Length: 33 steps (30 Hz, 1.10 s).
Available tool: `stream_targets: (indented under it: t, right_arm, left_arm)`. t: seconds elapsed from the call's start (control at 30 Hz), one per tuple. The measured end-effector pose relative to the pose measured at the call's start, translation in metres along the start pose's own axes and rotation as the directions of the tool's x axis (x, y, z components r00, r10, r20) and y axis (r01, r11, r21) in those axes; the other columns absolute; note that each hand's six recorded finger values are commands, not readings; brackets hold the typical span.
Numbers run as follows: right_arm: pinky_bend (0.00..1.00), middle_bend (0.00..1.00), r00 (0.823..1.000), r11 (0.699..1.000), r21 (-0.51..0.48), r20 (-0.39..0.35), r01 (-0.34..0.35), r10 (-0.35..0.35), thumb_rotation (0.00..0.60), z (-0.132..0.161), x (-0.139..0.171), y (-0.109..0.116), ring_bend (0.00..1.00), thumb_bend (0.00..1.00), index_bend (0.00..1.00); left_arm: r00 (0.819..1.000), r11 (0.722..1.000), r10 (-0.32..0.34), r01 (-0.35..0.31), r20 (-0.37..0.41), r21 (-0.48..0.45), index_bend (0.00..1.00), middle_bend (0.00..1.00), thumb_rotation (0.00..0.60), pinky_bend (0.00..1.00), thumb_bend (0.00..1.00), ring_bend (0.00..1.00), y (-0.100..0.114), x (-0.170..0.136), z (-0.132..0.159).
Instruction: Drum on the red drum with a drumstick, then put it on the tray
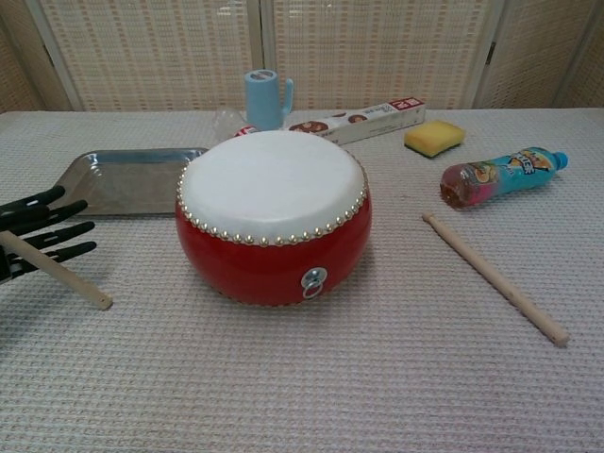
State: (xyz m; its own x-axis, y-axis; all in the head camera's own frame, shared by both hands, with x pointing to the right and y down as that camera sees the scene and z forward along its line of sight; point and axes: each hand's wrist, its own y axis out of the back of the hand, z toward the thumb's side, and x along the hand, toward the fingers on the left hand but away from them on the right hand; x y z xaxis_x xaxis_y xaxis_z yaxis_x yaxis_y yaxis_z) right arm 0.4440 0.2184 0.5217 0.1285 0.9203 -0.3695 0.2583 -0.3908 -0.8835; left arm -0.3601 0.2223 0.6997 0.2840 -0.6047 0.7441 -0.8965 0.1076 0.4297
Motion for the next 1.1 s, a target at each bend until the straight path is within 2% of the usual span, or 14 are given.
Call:
stream_targets:
  t: [0.17,0.43,0.8,1.1]
  right_arm:
    - [0.00,0.06,1.000,1.000,-0.001,0.002,0.000,0.000,0.600,-0.001,0.000,0.000,0.00,0.23,0.00]
    - [0.00,0.06,1.000,1.000,0.001,0.005,0.002,-0.002,0.600,-0.002,0.000,0.001,0.00,0.23,0.00]
    - [0.00,0.06,1.000,1.000,-0.002,0.012,0.006,-0.005,0.600,-0.006,0.001,0.002,0.00,0.23,0.00]
    - [0.00,0.06,1.000,1.000,-0.005,0.015,0.006,-0.006,0.600,-0.007,0.001,0.002,0.00,0.23,0.00]
  left_arm:
    - [1.000,1.000,0.009,-0.009,0.013,0.025,0.43,0.42,0.600,0.28,0.40,0.30,-0.002,0.003,-0.002]
    - [0.998,0.989,0.007,-0.015,0.061,0.148,0.46,0.47,0.600,0.35,0.40,0.36,-0.019,0.005,-0.006]
    - [0.994,0.975,-0.003,-0.021,0.105,0.222,0.48,0.50,0.600,0.36,0.40,0.39,-0.047,0.011,-0.023]
    - [0.996,0.972,-0.017,-0.004,0.085,0.237,0.50,0.50,0.600,0.36,0.26,0.42,-0.052,0.015,-0.037]
